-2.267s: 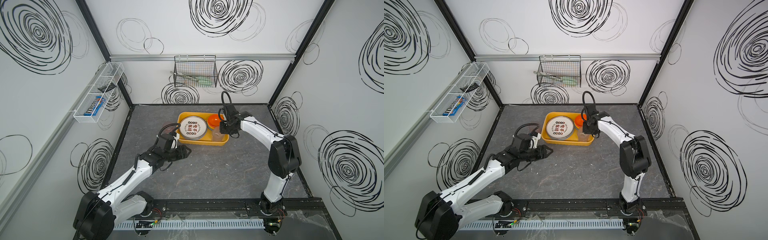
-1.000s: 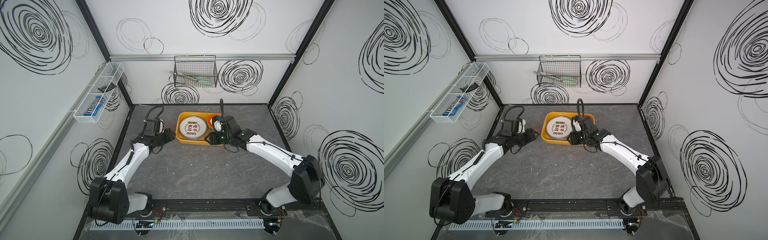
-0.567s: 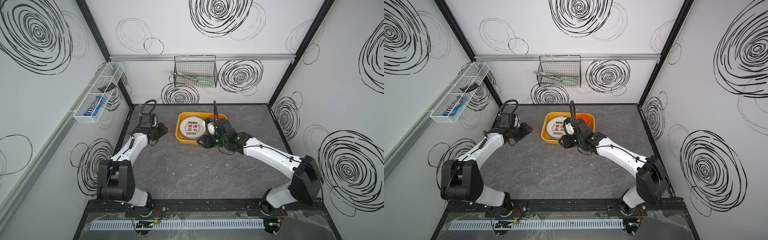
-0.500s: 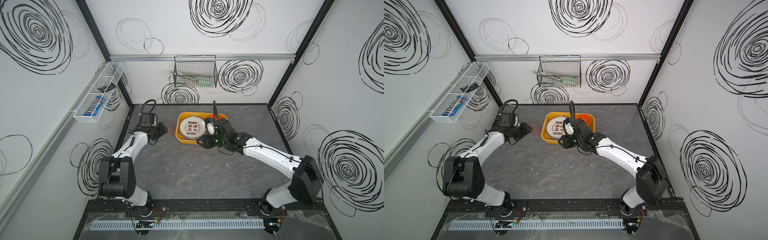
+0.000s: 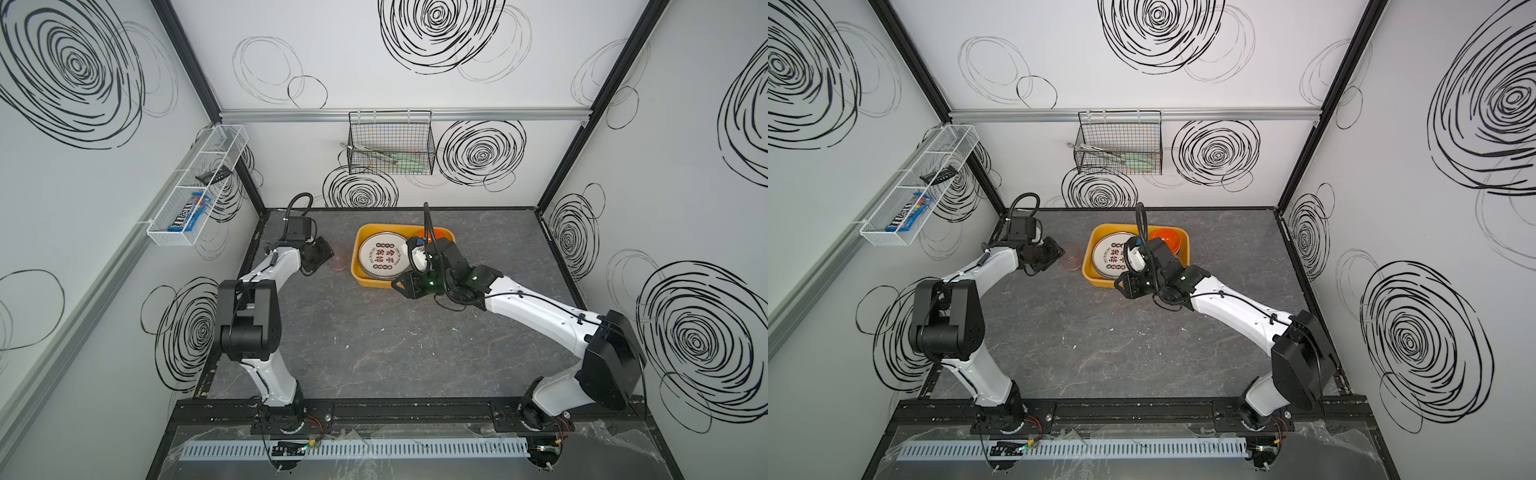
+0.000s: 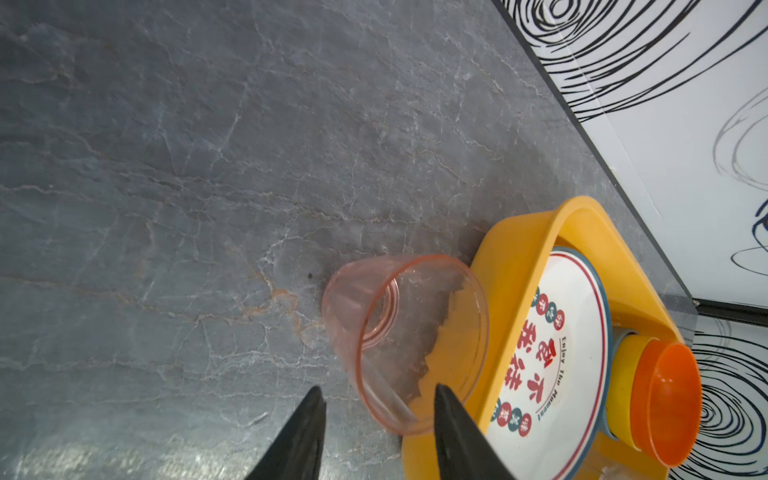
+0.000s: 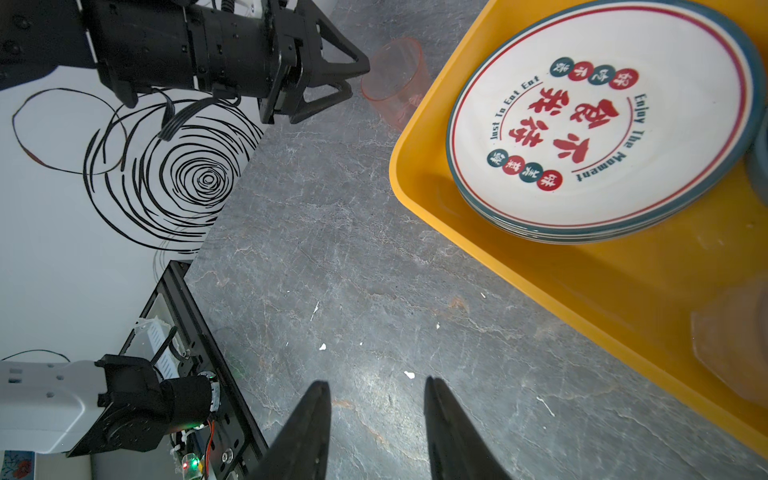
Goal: Place the mixed dishes into the plastic bin
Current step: 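Grasp the pink cup rim with the left gripper while the right gripper moves toward it, then lift the pink cup with the left gripper toward the right gripper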
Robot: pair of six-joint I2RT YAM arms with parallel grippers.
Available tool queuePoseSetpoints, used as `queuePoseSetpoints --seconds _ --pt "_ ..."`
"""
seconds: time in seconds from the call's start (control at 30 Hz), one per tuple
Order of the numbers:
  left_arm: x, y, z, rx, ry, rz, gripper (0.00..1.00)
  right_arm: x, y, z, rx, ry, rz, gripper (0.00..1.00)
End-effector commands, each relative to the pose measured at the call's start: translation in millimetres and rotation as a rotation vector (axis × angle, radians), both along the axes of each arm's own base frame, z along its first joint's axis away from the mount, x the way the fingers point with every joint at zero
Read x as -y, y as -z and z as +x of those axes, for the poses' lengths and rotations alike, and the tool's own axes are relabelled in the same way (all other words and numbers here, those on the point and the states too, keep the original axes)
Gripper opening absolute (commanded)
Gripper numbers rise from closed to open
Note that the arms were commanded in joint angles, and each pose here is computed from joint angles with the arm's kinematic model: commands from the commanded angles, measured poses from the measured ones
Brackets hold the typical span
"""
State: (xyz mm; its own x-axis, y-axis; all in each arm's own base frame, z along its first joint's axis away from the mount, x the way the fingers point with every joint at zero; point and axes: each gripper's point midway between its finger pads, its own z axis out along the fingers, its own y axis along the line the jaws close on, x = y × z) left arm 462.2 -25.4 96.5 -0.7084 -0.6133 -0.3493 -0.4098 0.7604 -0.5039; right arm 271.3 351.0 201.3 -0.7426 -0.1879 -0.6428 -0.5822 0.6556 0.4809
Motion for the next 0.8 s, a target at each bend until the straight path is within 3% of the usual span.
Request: queuePoseSetpoints --seconds 0.0,0.17,0.47,0.77 --pt "-9.1 3.4 10.0 -0.004 -0.022 0.021 0.44 1.1 2.4 0.4 0.021 0.004 -0.010 0.42" --pt "-7.7 17.0 8.3 -0.034 -0.017 0.017 0.38 2.6 4.4 1.3 0.022 0.010 -0.020 0.42" --pt "-4.2 24.0 -0.1 -0.054 0.008 -0.005 0.19 4.4 6.8 1.9 0.017 0.024 -0.025 0.42" --pt "-11.8 8.8 -10.6 -0.021 -0.001 -0.021 0.06 5.2 8.5 2.7 0.009 0.035 -0.031 0.42"
